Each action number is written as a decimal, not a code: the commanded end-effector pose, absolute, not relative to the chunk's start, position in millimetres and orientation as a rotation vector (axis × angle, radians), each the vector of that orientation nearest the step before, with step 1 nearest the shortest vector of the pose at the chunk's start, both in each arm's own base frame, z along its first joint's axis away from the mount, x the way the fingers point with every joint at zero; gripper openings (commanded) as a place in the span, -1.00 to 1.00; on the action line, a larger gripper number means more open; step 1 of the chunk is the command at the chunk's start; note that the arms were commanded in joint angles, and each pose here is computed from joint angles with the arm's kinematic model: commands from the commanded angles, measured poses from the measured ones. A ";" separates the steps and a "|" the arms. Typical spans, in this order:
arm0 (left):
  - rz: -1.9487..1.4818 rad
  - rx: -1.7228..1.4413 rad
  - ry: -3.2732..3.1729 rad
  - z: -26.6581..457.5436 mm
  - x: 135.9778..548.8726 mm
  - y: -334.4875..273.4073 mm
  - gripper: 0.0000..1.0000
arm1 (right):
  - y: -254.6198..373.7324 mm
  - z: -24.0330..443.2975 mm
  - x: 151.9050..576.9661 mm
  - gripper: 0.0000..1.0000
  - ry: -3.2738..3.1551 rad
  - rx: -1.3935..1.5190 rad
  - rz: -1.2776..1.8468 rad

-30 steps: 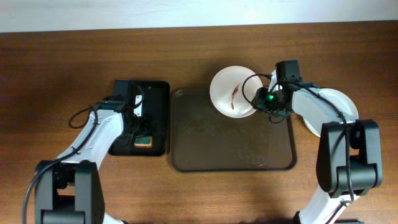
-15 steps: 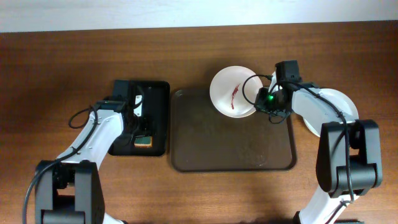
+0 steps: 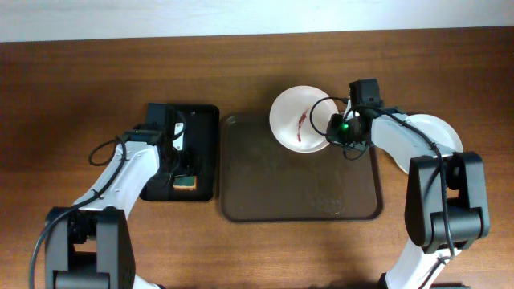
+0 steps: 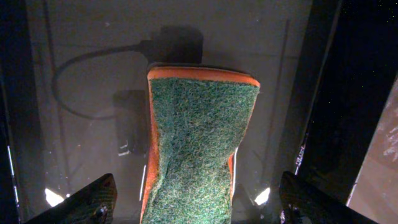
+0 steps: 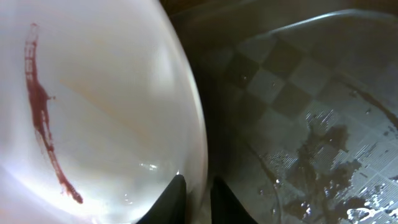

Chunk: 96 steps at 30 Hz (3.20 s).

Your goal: Clean dirty plates on tray and stack at the side

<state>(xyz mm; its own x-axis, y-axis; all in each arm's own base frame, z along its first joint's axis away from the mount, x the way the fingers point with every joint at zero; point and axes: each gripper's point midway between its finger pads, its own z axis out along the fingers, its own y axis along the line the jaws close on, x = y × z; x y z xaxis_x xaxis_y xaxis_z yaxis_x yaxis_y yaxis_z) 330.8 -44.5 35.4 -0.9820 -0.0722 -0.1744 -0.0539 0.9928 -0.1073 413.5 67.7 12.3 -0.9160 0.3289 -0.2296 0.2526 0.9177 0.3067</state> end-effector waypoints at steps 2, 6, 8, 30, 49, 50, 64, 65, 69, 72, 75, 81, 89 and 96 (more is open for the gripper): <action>-0.162 -0.081 2.924 45.8 336.8 -47.2 0.64 | 66.5 1.9 407.2 -0.85 2.829 0.453 0.352; -0.163 -0.081 2.924 45.8 336.8 -47.2 0.64 | 71.9 -1.4 389.5 -0.92 2.905 0.447 0.391; -0.163 -0.081 2.924 45.8 336.8 -47.2 0.64 | 76.9 0.0 371.3 -0.92 2.979 0.381 0.427; -0.087 -0.086 2.809 45.7 362.0 -38.6 0.56 | 128.0 19.1 319.4 -0.92 3.130 0.082 0.472; -0.099 -0.082 2.770 17.9 356.8 -39.1 0.32 | 128.2 19.1 319.6 -0.92 3.129 0.081 0.472; -0.099 -0.082 2.774 16.4 356.4 -39.0 0.32 | 128.2 19.1 319.6 -0.92 3.129 0.081 0.473; -0.190 -0.066 2.783 1.9 361.3 -51.0 -1.00 | 128.2 19.1 319.3 -0.92 3.130 0.082 0.473; -0.186 -0.067 2.771 3.9 364.7 -50.3 -1.00 | 128.1 19.1 318.9 -0.92 3.131 0.082 0.472; -0.173 -0.079 2.736 14.5 377.5 -46.6 -1.00 | 128.0 19.0 318.4 -0.92 3.134 0.082 0.472; -0.173 -0.080 2.739 17.6 378.9 -46.6 0.03 | 128.0 19.0 318.4 -0.92 3.134 0.082 0.472; -0.164 -0.086 2.818 10.6 361.0 -45.2 0.25 | 127.9 19.0 318.3 -0.92 3.134 0.083 0.471; -0.151 -0.094 2.917 3.3 337.5 -43.1 0.22 | 127.8 19.0 318.2 -0.92 3.135 0.083 0.471; -0.164 -0.085 2.813 10.5 361.9 -45.2 0.19 | 127.9 19.0 318.0 -0.92 3.136 0.083 0.471; -0.164 -0.084 2.816 9.4 360.8 -45.4 -0.17 | 127.9 19.0 318.3 -0.92 3.134 0.083 0.471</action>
